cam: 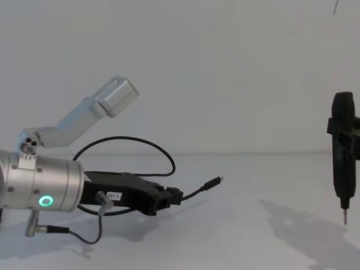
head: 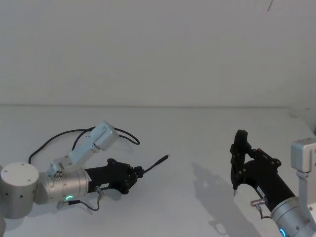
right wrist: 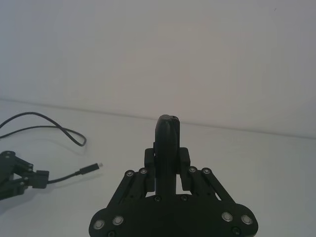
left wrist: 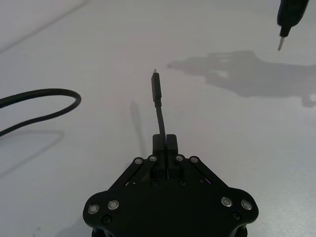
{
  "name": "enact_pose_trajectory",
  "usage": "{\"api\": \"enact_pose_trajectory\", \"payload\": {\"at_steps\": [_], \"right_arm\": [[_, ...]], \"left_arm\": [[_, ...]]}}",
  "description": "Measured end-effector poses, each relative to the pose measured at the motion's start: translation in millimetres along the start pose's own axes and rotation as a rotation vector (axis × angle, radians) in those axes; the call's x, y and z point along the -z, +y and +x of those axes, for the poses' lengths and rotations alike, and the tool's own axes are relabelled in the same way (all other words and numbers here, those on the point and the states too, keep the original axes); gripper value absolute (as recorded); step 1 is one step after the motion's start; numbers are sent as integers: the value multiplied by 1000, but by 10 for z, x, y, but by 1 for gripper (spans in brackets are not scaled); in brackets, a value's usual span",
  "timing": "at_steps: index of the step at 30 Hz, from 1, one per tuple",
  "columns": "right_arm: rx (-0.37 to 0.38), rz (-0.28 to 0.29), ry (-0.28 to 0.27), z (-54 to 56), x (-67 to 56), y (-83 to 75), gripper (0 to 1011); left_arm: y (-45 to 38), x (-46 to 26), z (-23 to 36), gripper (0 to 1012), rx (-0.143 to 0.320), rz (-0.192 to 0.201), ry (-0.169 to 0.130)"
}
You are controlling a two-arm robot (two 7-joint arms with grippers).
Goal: Pick up the data cable with the one hand.
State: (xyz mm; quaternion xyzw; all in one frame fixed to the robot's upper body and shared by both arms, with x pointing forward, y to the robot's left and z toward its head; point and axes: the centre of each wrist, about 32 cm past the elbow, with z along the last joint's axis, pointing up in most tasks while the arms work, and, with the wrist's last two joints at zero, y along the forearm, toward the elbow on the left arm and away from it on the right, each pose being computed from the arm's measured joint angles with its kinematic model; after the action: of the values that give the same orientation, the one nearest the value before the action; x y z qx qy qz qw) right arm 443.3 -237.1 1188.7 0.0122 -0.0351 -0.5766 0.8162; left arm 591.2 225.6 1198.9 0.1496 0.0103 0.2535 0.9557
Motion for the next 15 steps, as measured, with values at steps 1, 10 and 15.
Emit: {"api": "enact_pose_trajectory", "payload": {"at_steps": [1, 10, 15], "right_arm": [[0, 0, 0, 0, 0, 0, 279], [0, 0, 0, 0, 0, 0, 279], [0, 0, 0, 0, 0, 0, 279]], "left_arm": [[8, -3, -6, 40, -2, -1, 1], [129, -59, -116, 40, -16, -24, 3], [184, -81, -175, 40, -18, -32, 3]]}}
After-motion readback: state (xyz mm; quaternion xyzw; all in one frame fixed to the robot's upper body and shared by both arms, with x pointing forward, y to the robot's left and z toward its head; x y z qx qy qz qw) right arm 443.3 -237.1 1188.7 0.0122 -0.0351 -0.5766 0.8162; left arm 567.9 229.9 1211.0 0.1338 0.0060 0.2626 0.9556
